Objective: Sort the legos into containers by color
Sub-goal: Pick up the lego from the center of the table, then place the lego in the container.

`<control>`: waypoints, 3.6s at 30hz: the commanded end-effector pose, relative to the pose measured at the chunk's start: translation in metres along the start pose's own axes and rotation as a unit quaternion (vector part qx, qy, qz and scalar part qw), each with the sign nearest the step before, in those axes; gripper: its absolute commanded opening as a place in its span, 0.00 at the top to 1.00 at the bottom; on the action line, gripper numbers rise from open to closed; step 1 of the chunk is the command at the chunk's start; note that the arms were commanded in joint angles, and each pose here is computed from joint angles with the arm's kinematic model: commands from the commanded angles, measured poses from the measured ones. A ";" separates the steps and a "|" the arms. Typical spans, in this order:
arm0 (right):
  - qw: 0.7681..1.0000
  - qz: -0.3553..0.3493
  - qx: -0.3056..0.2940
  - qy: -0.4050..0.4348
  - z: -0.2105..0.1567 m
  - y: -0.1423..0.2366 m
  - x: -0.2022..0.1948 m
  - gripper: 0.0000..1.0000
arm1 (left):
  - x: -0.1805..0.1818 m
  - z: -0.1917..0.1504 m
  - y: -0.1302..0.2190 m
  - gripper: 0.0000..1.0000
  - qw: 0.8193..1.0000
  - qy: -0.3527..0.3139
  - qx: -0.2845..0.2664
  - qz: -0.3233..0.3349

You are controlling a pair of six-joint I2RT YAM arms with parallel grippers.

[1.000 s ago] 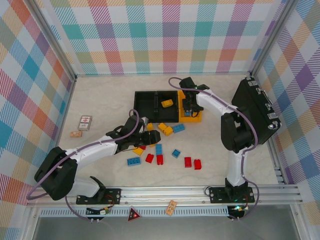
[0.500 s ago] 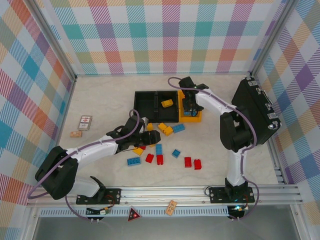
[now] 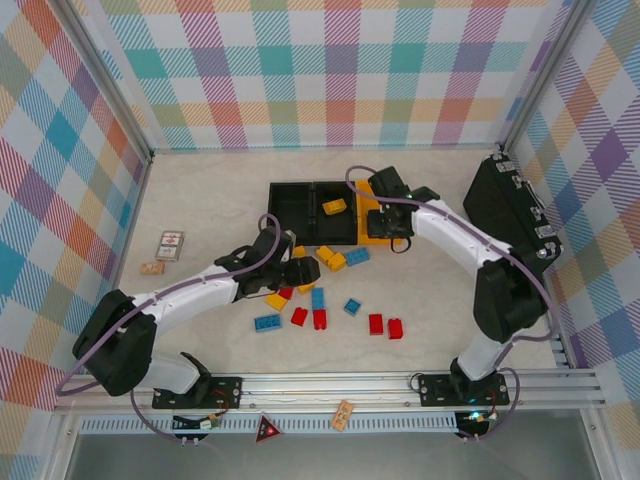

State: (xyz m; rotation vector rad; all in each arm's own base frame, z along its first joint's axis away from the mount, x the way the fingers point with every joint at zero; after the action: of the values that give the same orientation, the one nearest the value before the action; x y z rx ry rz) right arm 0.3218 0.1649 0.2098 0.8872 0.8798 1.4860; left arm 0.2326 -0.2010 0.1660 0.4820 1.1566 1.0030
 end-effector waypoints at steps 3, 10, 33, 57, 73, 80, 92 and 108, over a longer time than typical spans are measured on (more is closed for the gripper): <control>0.998 0.049 -0.010 -0.022 -0.020 0.019 -0.001 0.50 | -0.007 -0.009 -0.009 0.28 0.998 -0.002 0.036 0.048; 0.997 0.070 -0.009 -0.043 -0.044 0.029 -0.010 0.48 | -0.011 -0.015 -0.020 0.25 0.986 0.017 0.064 0.154; 0.992 0.098 -0.006 -0.081 -0.096 0.039 -0.029 0.47 | -0.022 -0.006 -0.062 0.31 0.968 0.044 0.051 0.242; 0.992 0.093 0.002 -0.088 -0.096 0.030 -0.028 0.47 | -0.037 -0.012 -0.066 0.63 0.946 -0.052 0.059 0.315; 0.990 0.099 -0.010 -0.099 -0.099 0.039 -0.031 0.47 | -0.053 0.005 -0.028 0.65 0.959 -0.068 0.019 0.273; 0.984 0.148 -0.016 -0.098 -0.103 0.044 -0.026 0.47 | -0.059 0.026 -0.010 0.65 0.966 -0.063 -0.009 0.250; 0.959 0.266 -0.049 -0.085 -0.100 0.056 -0.012 0.45 | -0.080 0.084 -0.007 0.64 0.978 -0.053 -0.048 0.195; 0.962 0.251 -0.050 -0.096 -0.104 0.055 -0.015 0.45 | -0.099 0.142 -0.070 0.64 0.982 -0.062 -0.054 0.173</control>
State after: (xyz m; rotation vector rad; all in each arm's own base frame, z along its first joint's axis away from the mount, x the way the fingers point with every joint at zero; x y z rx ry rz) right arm 0.2103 0.1422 0.2132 1.2128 0.4565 1.8252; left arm 0.3728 -0.2928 0.2140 0.6723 0.9370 1.3272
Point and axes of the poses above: each hand's point on the last joint's axis, 136 mm out from that joint toward the fingers, its own y axis back along the fingers, its own x axis along the line the jaws close on, z = x × y, the point moved 9 cm from there along y, back along the fingers
